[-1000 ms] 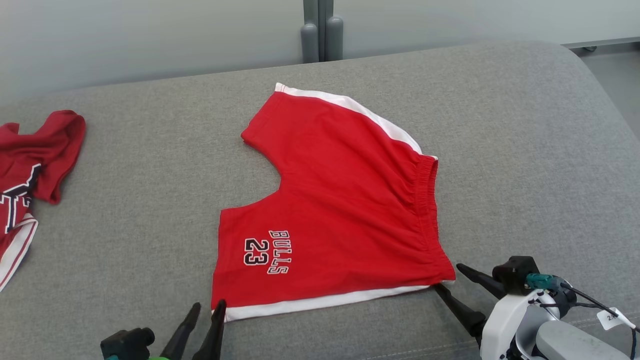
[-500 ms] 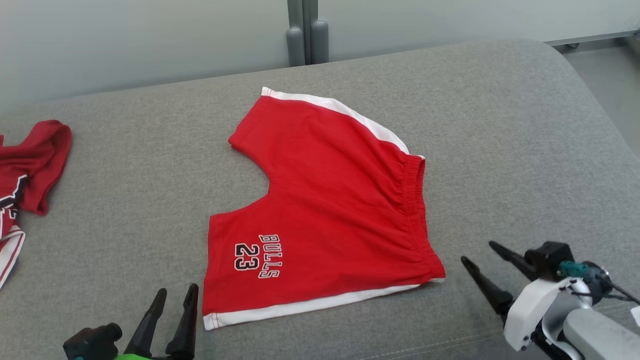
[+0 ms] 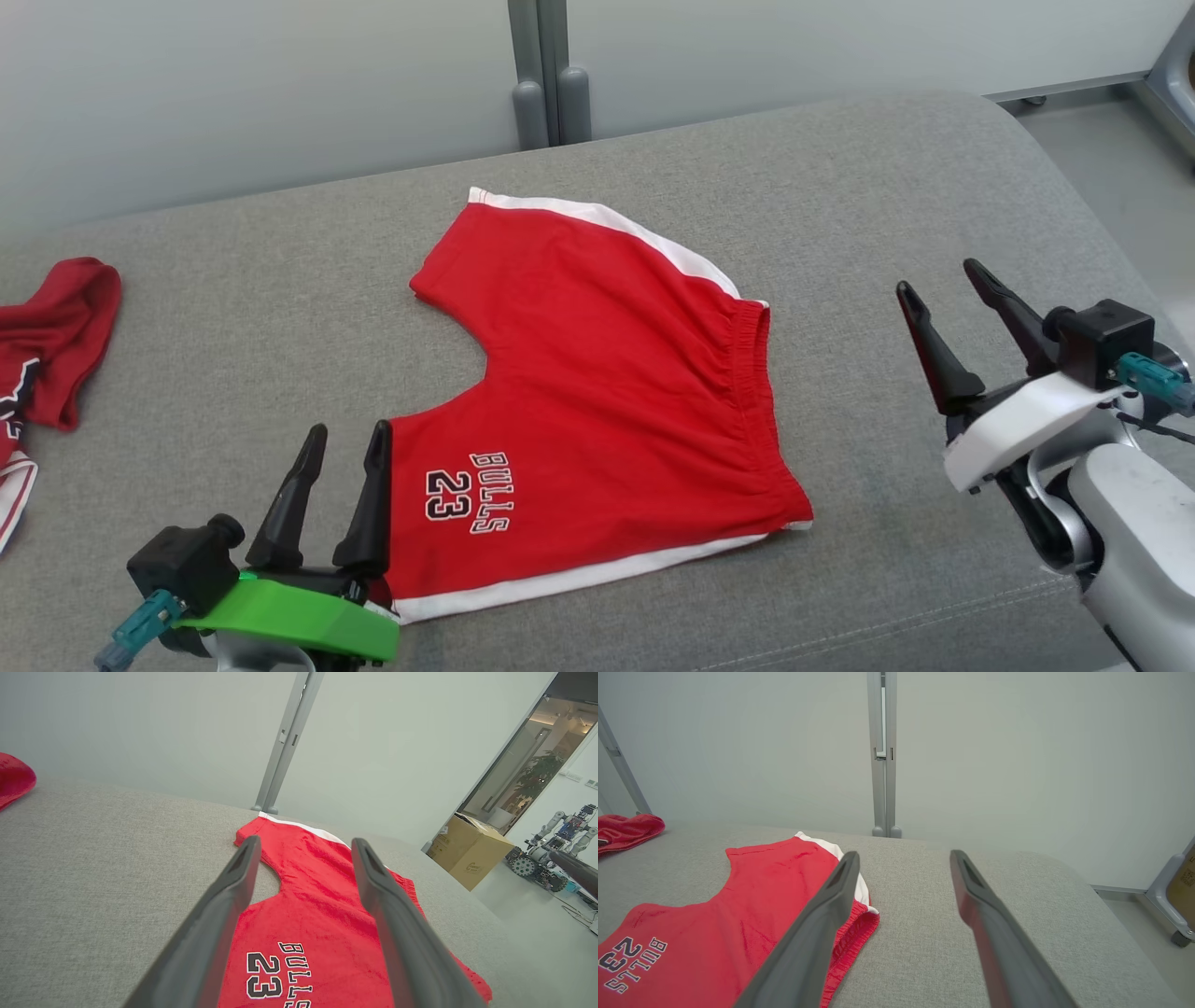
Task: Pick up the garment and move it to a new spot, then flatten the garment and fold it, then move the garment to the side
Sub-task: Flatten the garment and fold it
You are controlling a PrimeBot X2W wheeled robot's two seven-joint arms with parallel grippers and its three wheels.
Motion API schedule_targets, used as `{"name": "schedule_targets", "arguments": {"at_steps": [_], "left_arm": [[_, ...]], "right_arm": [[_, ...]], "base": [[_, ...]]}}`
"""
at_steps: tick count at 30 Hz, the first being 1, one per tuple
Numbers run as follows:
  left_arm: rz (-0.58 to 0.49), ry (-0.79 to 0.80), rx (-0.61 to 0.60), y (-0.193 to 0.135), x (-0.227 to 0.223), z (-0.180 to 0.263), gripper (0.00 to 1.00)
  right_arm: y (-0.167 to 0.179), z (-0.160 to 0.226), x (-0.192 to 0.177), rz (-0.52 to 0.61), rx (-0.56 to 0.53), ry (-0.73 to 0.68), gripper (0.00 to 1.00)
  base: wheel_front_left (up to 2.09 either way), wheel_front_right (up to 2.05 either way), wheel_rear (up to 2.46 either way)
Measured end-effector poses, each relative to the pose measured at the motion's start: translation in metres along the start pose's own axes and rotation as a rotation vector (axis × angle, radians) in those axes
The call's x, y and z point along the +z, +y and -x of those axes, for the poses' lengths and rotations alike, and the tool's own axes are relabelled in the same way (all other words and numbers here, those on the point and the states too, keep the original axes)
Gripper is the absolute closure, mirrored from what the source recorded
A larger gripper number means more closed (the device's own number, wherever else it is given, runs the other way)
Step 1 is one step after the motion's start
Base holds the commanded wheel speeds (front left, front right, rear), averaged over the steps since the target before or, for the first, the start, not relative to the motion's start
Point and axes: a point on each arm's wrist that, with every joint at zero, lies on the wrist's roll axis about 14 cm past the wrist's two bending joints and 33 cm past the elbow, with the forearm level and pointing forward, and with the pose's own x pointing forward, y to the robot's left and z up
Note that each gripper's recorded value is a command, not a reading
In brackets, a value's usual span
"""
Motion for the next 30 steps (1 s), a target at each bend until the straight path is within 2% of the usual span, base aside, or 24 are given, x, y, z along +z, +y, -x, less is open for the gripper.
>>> {"name": "schedule_targets", "arguments": {"at_steps": [7,14,24,30], "left_arm": [[-0.066,-0.035,0.042,0.006,0.01,-0.003,0.0],[-0.117,-0.057,0.128,0.022,0.017,0.001,0.0],[-0.173,-0.046,0.253,0.049,0.015,0.025,0.0],[-0.184,-0.053,0.261,0.049,0.017,0.029,0.0]], "right_arm": [[0.017,-0.013,0.024,-0.088,-0.024,-0.093,0.0],[0.023,-0.018,0.032,-0.119,-0.045,-0.129,0.0],[0.041,-0.013,0.012,-0.13,-0.038,-0.089,0.0],[0.043,-0.008,0.002,-0.152,-0.06,-0.067,0.0]], "base": [[0.0,0.0,0.0],[0.0,0.0,0.0],[0.0,0.0,0.0],[0.0,0.0,0.0]]}}
